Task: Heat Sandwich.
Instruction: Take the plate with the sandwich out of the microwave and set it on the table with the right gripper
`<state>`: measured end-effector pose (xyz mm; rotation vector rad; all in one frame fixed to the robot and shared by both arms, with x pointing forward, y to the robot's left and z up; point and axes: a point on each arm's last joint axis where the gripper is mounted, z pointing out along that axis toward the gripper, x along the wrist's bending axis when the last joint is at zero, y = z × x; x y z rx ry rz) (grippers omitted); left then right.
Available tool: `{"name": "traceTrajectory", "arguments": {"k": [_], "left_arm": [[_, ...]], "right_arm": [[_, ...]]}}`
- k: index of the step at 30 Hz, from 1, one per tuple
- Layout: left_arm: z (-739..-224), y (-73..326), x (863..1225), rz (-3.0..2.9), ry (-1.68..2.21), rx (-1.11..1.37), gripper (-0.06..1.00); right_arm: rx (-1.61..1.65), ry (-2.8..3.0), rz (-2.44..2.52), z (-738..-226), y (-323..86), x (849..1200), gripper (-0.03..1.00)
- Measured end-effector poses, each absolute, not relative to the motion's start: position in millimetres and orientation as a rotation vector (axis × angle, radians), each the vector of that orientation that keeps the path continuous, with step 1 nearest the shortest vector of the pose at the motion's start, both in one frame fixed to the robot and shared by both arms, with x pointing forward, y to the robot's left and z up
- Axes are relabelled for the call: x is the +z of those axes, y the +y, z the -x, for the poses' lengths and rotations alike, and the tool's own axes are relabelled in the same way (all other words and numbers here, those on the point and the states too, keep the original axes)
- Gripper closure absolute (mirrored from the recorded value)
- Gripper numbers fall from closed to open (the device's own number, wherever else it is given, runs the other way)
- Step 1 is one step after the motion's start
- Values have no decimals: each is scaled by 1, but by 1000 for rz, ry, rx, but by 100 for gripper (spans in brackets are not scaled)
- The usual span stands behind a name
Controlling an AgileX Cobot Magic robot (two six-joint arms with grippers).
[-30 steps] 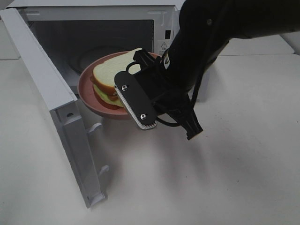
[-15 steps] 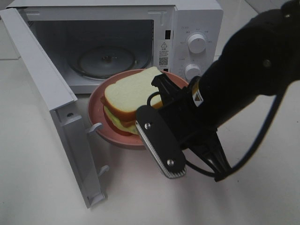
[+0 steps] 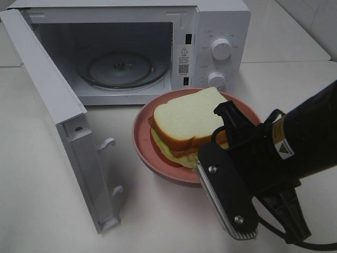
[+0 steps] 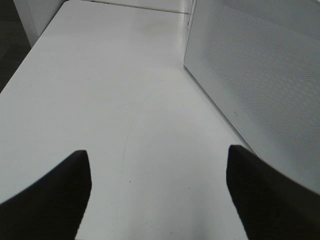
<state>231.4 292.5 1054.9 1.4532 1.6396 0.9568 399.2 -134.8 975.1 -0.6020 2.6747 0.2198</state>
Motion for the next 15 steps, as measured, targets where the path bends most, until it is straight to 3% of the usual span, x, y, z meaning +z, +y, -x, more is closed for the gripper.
{"name": "traceTrajectory", "arguments": {"k": [15], "left_arm": [[-231, 293, 1055, -1453, 1640, 957, 23]], "right_arm": [[209, 2762, 336, -383, -156, 975, 90]]}}
